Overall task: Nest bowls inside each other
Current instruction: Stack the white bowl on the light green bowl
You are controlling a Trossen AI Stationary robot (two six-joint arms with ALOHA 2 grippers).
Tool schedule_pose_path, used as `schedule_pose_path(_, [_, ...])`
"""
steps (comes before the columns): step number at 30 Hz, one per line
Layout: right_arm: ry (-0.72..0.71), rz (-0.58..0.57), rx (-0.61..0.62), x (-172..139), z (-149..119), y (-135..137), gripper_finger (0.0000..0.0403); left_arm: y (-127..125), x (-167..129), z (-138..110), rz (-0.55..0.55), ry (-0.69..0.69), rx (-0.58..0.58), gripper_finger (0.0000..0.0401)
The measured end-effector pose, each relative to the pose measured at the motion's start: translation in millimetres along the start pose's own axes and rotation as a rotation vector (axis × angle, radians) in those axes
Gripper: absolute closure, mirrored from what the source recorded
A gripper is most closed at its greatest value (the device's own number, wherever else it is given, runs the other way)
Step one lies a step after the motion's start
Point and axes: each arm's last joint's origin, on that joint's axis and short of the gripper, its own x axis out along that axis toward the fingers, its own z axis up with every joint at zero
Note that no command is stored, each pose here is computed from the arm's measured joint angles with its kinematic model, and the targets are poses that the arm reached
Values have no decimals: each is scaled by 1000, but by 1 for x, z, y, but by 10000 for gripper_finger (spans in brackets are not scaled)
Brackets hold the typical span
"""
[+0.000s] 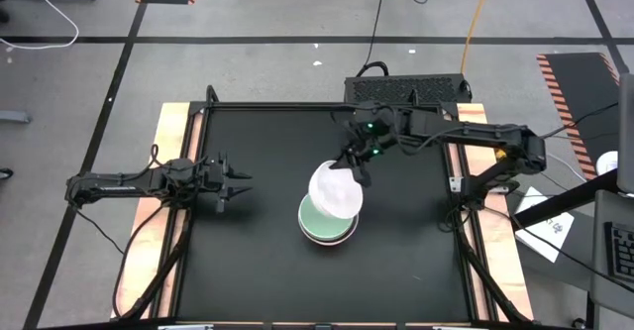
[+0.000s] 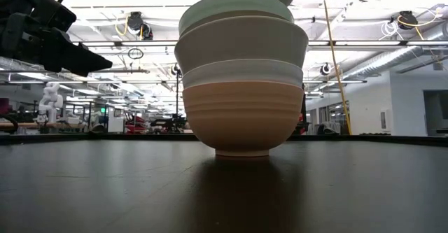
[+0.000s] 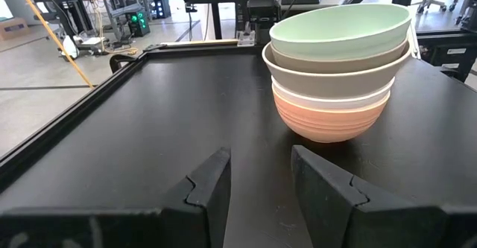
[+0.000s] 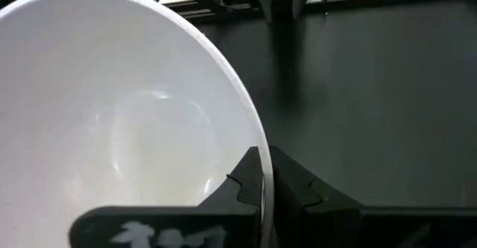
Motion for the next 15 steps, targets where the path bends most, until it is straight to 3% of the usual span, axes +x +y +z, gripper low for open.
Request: schedule_pose_path(15, [62, 85, 16, 27, 4, -8, 403, 0, 0, -1, -1, 7, 2, 256])
